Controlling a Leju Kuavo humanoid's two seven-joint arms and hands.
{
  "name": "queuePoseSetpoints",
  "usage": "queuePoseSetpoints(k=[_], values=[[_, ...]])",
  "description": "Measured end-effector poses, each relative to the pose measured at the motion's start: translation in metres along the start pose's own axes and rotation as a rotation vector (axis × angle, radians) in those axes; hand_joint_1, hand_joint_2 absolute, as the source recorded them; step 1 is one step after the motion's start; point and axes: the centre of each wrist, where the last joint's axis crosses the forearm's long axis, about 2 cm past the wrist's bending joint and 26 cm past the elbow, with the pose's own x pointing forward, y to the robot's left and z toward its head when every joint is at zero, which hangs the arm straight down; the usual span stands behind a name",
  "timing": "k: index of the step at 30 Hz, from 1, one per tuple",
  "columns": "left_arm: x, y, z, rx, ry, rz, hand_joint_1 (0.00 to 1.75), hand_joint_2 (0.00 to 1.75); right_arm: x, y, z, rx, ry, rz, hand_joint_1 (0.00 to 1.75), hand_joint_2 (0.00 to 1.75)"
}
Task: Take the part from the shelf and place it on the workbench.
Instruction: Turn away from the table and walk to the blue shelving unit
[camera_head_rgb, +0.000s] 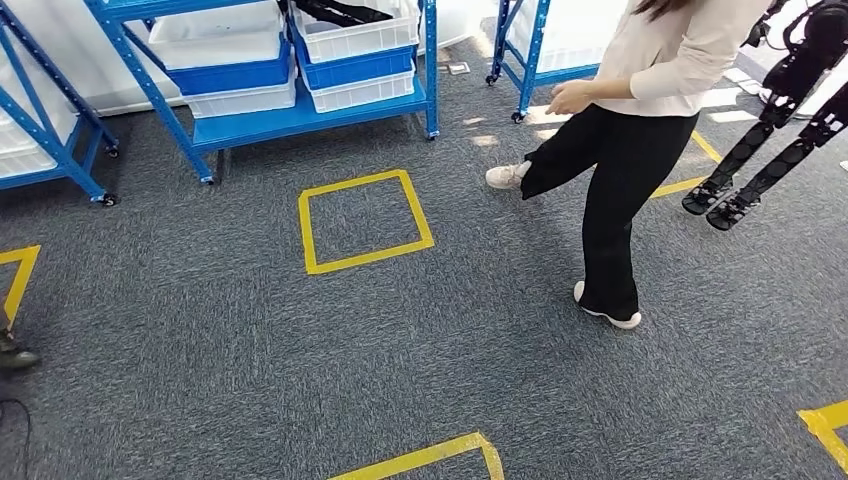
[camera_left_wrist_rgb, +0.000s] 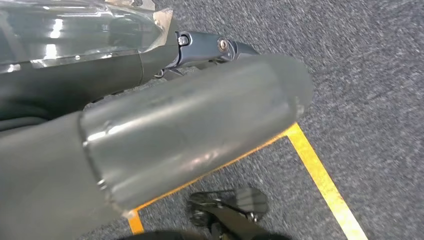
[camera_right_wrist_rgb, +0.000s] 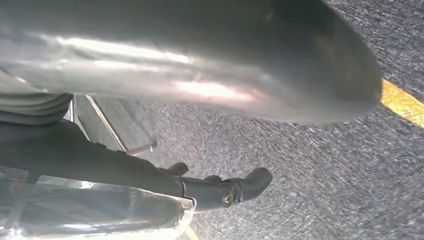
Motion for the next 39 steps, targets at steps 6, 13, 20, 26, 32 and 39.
queuePoseSetpoints(k=[6, 13, 20, 26, 32, 39], values=[[0.004, -0.001, -0.002, -0.013, -0.006, -0.009, 0.00, 0.00, -0.001, 0.004, 0.001, 0.006, 0.000, 0.003, 0.00, 0.00], [0.009, -0.001, -0.004, -0.015, -0.012, -0.010, 0.00, 0.00, 0.003, 0.001, 0.001, -0.001, -0.009, 0.006, 0.00, 0.00], [0.011, -0.003, -0.005, -0.021, -0.013, -0.010, 0.00, 0.00, -0.001, 0.004, 0.001, 0.008, -0.002, 0.016, 0.00, 0.00], [0.011, -0.003, -0.005, -0.019, -0.010, -0.012, 0.00, 0.00, 0.001, 0.001, 0.000, 0.007, -0.009, 0.032, 0.00, 0.00], [0.013, -0.001, -0.006, -0.016, -0.016, -0.016, 0.00, 0.00, 0.002, 0.002, 0.001, 0.012, -0.012, 0.036, 0.00, 0.00], [0.014, 0.000, -0.007, -0.013, -0.021, -0.020, 0.00, 0.00, 0.003, 0.003, 0.002, 0.014, -0.014, 0.034, 0.00, 0.00]])
